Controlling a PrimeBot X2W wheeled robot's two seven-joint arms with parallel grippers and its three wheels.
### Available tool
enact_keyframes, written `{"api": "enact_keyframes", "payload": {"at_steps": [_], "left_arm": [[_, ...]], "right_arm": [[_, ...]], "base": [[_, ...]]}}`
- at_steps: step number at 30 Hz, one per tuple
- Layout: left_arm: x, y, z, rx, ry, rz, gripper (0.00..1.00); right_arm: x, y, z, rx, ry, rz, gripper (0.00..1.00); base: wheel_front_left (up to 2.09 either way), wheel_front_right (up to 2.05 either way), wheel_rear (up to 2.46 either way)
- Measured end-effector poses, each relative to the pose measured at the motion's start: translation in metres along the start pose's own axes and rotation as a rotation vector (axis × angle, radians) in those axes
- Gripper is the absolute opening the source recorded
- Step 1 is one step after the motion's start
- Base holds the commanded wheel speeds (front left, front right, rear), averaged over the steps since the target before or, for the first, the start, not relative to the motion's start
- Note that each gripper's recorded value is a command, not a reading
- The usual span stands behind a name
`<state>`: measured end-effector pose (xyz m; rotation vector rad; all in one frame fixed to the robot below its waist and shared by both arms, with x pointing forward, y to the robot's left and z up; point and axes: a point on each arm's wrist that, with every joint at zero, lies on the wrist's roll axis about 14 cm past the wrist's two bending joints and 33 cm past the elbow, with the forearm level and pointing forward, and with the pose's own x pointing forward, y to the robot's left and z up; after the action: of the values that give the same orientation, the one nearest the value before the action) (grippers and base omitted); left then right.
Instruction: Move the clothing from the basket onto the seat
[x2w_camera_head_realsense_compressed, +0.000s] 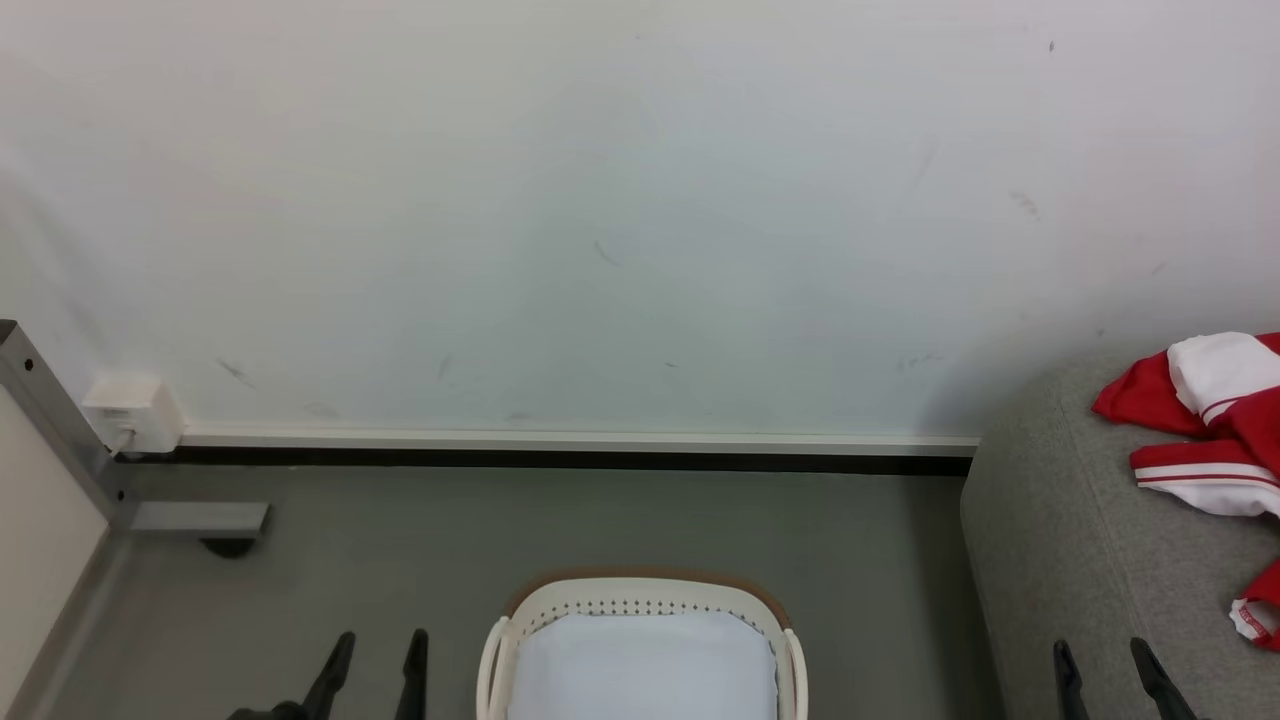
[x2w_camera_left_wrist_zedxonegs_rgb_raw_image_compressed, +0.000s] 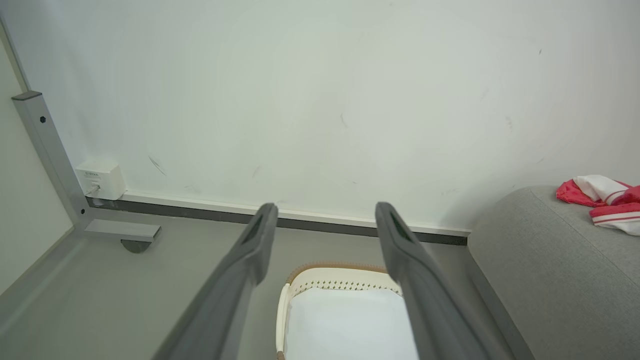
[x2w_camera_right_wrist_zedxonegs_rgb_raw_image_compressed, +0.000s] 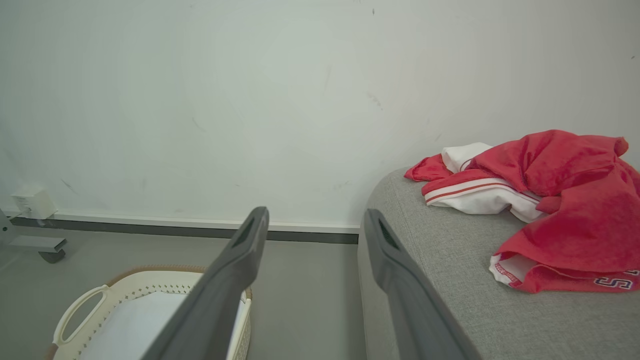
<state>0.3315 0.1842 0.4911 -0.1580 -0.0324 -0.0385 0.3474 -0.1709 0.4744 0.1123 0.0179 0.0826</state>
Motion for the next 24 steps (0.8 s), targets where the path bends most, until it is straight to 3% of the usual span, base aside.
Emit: {"api": "enact_keyframes", "payload": {"at_steps": [13,14,18,24], "left_arm": [[0.001,-0.008,-0.011,-0.012,0.025,-0.031,1.00],[0.001,-0.008,-0.011,-0.014,0.028,-0.030,0.00],[-0.006,-0.008,-0.027,-0.029,0.075,-0.021,0.00],[-0.005,-0.001,-0.032,-0.128,0.103,0.021,0.00]], "right_arm": [[-0.002,-0.001,-0.003,0.003,0.008,-0.003,1.00],[-0.002,0.000,-0.004,0.004,0.012,-0.003,0.00],[-0.008,0.001,-0.019,0.019,0.063,-0.010,0.00],[-0.008,-0.006,-0.024,0.130,0.090,-0.052,0.00]], "base": [[0.00,0.00,0.00],[0.00,0.00,0.00],[0.00,0.00,0.00],[0.00,0.00,0.00]]}}
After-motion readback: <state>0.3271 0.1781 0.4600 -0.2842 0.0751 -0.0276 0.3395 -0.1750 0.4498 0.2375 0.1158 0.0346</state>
